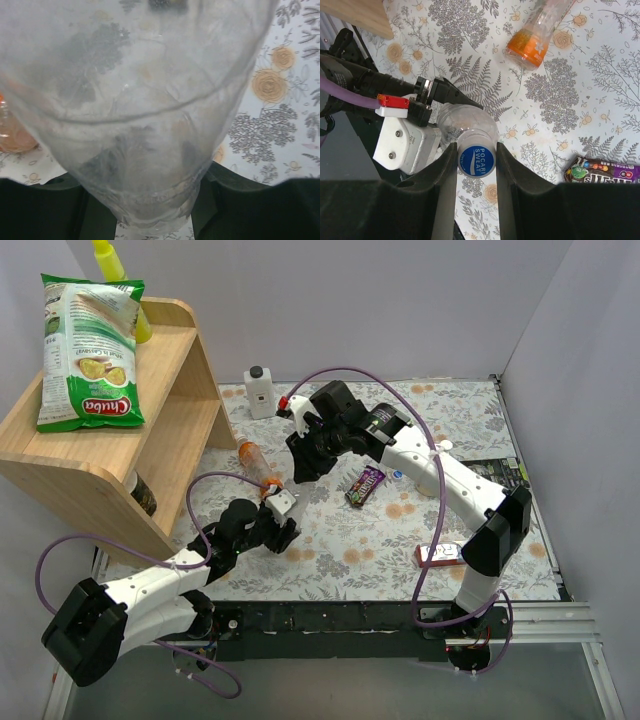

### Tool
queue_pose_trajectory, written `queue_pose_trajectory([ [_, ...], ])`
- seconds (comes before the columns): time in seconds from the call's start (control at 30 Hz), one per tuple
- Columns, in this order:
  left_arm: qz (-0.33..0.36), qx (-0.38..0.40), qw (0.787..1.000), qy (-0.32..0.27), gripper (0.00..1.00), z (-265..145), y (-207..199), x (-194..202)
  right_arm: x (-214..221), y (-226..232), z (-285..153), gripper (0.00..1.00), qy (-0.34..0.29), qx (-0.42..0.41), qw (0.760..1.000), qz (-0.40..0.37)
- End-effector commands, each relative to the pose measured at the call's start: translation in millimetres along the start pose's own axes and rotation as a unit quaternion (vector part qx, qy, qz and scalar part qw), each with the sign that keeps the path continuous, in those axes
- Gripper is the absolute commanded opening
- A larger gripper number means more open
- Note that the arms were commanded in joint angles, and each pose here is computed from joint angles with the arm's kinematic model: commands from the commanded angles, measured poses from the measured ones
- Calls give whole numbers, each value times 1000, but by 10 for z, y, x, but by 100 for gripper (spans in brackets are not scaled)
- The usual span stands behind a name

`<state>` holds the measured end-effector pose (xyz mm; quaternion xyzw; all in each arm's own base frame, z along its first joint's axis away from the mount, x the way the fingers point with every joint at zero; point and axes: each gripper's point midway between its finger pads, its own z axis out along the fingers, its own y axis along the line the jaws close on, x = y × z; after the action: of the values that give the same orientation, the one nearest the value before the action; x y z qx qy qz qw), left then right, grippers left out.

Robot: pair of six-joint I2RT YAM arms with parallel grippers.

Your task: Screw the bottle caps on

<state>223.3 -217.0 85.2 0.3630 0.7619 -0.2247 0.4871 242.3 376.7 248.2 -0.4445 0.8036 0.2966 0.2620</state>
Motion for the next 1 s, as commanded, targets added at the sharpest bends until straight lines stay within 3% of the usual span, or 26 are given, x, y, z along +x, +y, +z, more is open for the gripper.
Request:
queue_pose_trajectory([
  [0.0,9,72,979,-189,0,-150,-247,-1152,456,-243,195,1,87,50,995,23],
  [0.23,32,84,982,-166,0,-100,-282,-968,325,-304,158,2,69,45,997,-3],
  [0.5,38,96,985,-140,0,-79,-328,-745,-67,-245,-27,59,25,31,998,-39],
  [0.6,43,100,985,-134,0,-78,-342,-682,-267,-112,-134,73,-2,2,998,-56],
  [0.63,44,100,985,-130,0,-76,-347,-633,-294,-76,-177,87,-5,-8,998,-60],
  [0.83,62,109,984,-126,0,-81,-378,-534,-607,133,-617,90,-78,-62,988,-116],
  [0.97,68,120,984,-109,0,-58,-405,-433,-695,342,-1051,91,-145,-117,967,-175],
])
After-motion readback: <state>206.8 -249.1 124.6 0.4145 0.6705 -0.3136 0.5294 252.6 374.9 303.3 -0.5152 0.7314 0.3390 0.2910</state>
